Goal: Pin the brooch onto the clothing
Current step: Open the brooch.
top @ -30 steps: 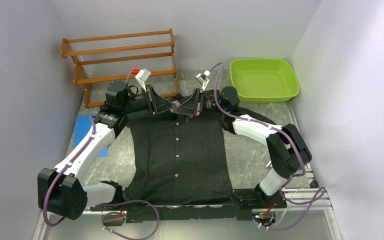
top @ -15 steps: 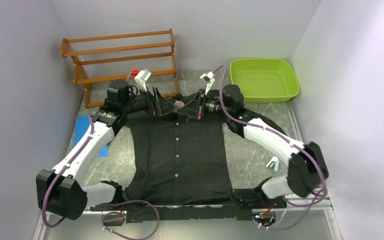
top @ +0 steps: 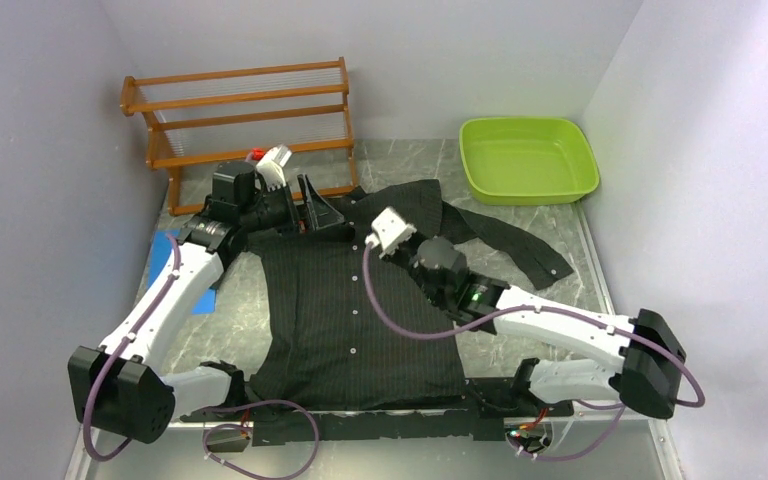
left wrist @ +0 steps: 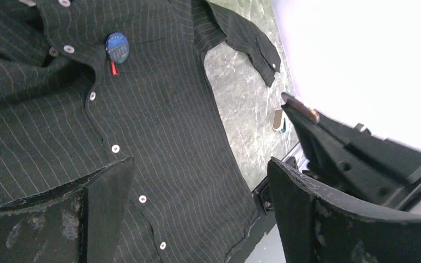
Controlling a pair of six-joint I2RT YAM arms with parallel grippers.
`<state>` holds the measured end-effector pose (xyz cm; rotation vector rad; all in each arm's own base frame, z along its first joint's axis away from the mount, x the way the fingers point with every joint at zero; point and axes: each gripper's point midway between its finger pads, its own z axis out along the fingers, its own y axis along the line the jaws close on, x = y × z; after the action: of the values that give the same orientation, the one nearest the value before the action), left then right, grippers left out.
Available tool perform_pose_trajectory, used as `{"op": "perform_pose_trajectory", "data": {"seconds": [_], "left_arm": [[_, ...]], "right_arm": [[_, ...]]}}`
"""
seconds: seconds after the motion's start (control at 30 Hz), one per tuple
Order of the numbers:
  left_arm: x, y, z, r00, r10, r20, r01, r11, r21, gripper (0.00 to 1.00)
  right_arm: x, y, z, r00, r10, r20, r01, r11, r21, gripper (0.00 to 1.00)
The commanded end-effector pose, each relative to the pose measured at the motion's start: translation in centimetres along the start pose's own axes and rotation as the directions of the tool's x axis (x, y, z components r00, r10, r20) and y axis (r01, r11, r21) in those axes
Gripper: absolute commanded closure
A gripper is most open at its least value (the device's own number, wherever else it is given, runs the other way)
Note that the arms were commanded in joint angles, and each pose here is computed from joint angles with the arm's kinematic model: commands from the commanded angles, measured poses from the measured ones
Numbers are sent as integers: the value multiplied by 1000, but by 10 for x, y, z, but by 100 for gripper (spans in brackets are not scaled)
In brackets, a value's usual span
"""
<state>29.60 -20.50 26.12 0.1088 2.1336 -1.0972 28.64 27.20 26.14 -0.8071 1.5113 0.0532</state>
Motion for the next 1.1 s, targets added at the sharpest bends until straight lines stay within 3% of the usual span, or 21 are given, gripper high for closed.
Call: {"op": "perform_pose_trajectory", "data": {"seconds": [0.0,0.2,0.33,0.43,0.53,0.83,1.07], "left_arm": [[-12,-3,-4,998,-61,25,61,998,-6,5],[-13,-21,-8,997,-76,32,73,993,88,8],[-11,-31,-8,995,-101,22,96,984,152,10],[-8,-38,-6,991,-132,0,128,968,215,12],[-7,-48,-3,986,-166,-14,162,939,303,14],[23,-69,16,975,-167,-146,213,889,406,26],[35,-69,28,957,-217,-192,283,843,458,43]], "right_arm": [[-27,-40,-12,945,-320,62,292,915,278,100],[-40,-33,-21,815,-577,58,507,758,411,100],[-39,-23,-28,627,-779,-26,688,537,488,100],[-39,-16,-35,530,-845,-65,720,409,560,100],[-28,-1,-29,438,-893,-106,781,319,537,100],[-28,14,-23,426,-900,-87,788,323,524,100],[-31,18,-20,425,-901,-89,789,320,525,100]]}}
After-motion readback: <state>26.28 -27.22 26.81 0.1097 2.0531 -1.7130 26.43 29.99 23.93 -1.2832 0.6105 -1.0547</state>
